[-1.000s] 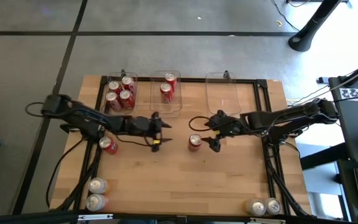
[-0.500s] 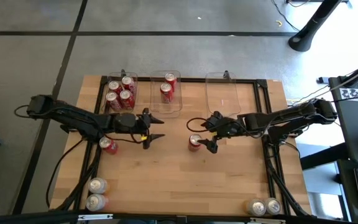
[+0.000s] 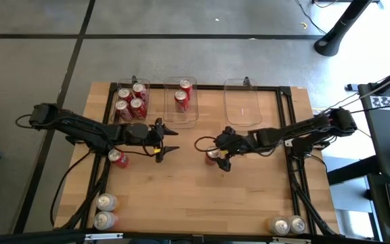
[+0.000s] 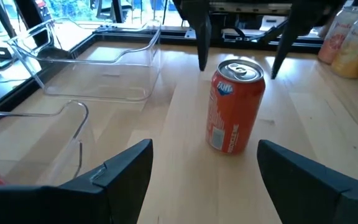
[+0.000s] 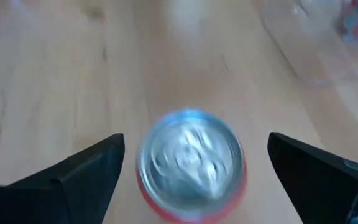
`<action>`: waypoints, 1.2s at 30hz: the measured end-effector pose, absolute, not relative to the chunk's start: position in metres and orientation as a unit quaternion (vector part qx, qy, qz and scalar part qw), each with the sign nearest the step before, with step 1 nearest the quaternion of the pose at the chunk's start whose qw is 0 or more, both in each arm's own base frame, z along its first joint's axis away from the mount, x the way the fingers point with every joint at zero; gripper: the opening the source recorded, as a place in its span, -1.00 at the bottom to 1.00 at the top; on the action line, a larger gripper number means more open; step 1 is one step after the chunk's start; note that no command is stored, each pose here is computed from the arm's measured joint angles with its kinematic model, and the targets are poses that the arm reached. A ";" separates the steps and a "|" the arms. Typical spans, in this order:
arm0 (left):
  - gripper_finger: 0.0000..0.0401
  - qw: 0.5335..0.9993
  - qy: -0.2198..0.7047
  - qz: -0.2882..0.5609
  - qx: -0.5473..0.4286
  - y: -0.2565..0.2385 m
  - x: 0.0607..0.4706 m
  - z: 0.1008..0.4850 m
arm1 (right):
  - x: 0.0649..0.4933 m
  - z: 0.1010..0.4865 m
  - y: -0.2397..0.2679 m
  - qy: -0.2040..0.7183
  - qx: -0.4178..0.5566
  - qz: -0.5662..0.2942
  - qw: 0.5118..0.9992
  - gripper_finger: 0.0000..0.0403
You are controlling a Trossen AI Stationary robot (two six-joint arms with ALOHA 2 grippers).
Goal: Sort soda cans
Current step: Put the orange soda can into the middle transparent bin
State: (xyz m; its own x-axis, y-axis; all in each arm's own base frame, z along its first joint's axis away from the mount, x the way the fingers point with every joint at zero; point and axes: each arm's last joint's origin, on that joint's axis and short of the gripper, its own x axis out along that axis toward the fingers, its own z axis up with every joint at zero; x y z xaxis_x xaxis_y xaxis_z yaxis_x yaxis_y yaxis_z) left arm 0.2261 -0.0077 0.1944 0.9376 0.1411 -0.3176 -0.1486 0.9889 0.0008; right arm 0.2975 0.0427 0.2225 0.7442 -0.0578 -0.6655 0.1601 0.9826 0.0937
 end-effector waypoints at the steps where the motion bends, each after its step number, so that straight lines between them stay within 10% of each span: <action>1: 0.39 0.984 0.161 0.074 -0.011 -0.008 0.226 0.194 | 0.299 0.224 0.043 0.344 0.071 -0.054 0.935 0.96; 36: 0.39 0.983 0.168 0.073 -0.011 -0.008 0.226 0.193 | 0.282 0.148 0.040 0.228 0.085 -0.032 0.969 0.96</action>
State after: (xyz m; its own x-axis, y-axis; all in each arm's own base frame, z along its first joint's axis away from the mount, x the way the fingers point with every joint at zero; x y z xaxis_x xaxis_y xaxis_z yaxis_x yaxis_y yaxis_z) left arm 0.2258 -0.0077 0.1932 0.9328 0.1400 -0.3320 -0.1476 0.9890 0.0022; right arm 0.2822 0.0401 0.1483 0.8941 -0.0232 -0.4473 0.1011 0.9833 0.1511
